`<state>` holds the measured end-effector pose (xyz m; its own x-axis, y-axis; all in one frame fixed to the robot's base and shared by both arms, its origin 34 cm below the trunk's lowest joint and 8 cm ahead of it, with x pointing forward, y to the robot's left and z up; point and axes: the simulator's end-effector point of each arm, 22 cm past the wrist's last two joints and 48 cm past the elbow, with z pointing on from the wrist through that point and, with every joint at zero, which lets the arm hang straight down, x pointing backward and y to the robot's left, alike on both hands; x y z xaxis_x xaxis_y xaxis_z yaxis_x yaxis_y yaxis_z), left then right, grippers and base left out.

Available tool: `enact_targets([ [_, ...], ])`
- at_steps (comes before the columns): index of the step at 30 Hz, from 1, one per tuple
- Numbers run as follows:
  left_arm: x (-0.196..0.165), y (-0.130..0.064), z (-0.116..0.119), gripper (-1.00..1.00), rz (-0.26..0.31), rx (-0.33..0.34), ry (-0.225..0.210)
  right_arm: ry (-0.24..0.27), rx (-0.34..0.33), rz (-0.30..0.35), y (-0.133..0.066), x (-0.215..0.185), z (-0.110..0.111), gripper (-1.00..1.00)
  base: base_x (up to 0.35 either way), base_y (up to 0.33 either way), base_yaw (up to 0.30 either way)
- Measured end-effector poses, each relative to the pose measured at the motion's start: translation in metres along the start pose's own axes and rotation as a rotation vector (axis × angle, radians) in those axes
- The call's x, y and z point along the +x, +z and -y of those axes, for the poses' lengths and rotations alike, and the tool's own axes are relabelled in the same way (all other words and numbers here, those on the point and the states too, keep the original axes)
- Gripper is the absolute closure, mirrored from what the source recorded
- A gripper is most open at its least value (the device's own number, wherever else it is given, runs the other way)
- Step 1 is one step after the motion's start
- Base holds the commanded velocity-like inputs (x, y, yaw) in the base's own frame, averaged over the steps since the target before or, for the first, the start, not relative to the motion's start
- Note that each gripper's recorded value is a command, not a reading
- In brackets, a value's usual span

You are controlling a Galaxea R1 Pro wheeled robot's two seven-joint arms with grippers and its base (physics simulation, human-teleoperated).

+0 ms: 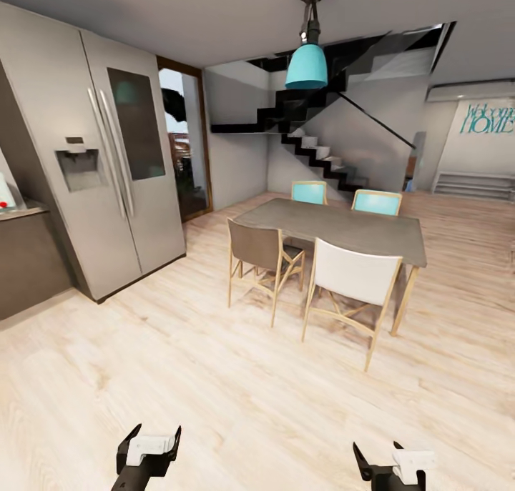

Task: Put the three can of soda from the living room inside the tash can in the kitchen.

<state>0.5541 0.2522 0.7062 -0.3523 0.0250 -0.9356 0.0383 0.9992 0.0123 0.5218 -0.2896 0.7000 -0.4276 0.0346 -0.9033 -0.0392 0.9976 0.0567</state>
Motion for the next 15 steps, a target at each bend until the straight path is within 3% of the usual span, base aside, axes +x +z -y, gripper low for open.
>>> enact_targets([
  [15,0.0005,-0.0002,0.0001,-1.00,-0.001,0.000,0.002,0.000,-0.002,0.000,0.0002,0.0000,-0.0011,-1.00,0.238,-0.004,-0.251],
])
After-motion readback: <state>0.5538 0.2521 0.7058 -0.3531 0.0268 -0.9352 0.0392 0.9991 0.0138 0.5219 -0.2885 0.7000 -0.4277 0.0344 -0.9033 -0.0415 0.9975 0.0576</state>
